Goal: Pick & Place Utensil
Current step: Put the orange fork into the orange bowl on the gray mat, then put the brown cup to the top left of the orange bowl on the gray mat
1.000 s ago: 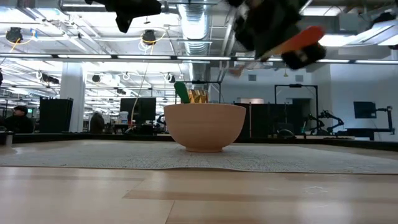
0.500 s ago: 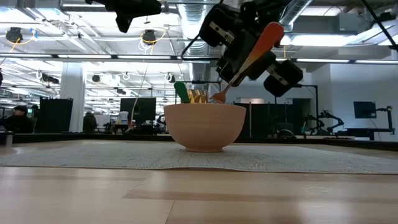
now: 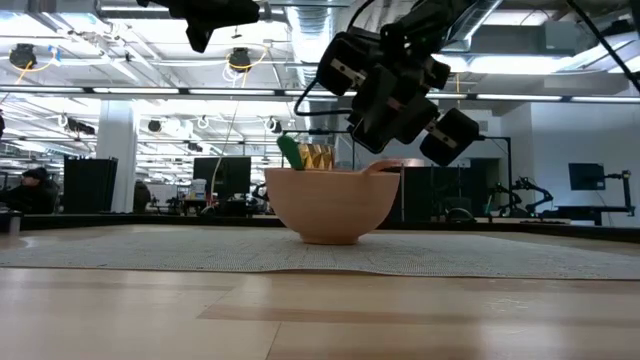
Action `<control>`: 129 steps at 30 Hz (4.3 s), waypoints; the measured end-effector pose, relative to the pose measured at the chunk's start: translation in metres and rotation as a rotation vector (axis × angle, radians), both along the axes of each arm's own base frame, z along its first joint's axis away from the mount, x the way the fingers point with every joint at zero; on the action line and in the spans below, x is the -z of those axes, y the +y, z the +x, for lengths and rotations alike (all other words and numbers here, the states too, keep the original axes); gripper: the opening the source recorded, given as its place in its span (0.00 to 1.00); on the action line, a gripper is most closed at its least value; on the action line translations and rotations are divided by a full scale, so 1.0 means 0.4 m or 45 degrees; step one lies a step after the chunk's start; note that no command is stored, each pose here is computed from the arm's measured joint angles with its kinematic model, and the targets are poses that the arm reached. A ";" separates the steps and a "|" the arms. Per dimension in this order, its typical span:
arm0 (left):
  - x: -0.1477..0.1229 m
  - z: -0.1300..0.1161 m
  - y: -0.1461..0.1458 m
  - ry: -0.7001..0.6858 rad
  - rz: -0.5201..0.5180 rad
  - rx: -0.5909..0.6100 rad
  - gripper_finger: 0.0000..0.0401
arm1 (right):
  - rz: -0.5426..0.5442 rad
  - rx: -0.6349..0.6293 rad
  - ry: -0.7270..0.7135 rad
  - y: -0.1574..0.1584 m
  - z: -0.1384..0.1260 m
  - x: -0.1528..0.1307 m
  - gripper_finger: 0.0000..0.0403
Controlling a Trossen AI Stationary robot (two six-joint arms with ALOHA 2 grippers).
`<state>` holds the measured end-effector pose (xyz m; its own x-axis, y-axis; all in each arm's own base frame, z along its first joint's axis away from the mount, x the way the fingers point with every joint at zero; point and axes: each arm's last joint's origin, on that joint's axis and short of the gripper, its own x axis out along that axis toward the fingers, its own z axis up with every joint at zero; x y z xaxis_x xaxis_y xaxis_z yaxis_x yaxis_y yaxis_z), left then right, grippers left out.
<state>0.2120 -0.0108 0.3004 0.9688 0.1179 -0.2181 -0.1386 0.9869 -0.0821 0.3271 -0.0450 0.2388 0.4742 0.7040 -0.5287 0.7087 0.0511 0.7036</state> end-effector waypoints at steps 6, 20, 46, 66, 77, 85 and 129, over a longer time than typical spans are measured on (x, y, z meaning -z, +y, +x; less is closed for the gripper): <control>0.000 0.000 0.000 0.000 0.000 0.000 0.16 | 0.001 -0.007 -0.058 -0.009 0.004 -0.005 0.15; 0.000 0.000 0.000 0.000 0.000 0.000 0.16 | -0.339 -0.052 -0.685 -0.009 -0.055 -0.182 0.10; -0.121 -0.007 0.154 -0.203 0.350 -0.059 0.25 | -1.948 0.088 -0.778 -0.003 -0.512 -0.417 0.00; -0.023 0.185 0.291 0.209 0.288 -0.147 0.34 | -2.088 0.188 -1.376 -0.085 -0.432 -0.090 0.00; 0.072 0.234 0.386 0.386 0.243 -0.117 0.34 | -1.996 0.072 -1.487 -0.082 -0.413 -0.080 0.00; 0.135 0.262 0.407 0.509 0.420 -0.036 0.34 | -2.095 0.182 -1.389 -0.095 -0.416 -0.085 0.00; -0.031 0.133 0.264 0.499 0.425 -0.223 0.04 | -2.078 0.171 -1.403 -0.088 -0.413 -0.085 0.00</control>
<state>0.2653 0.0946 0.3127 0.7821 0.3950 -0.4820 -0.2608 0.9099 0.3225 0.1621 -0.0802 0.2726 0.9920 -0.1256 -0.0139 0.1264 0.9857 0.1118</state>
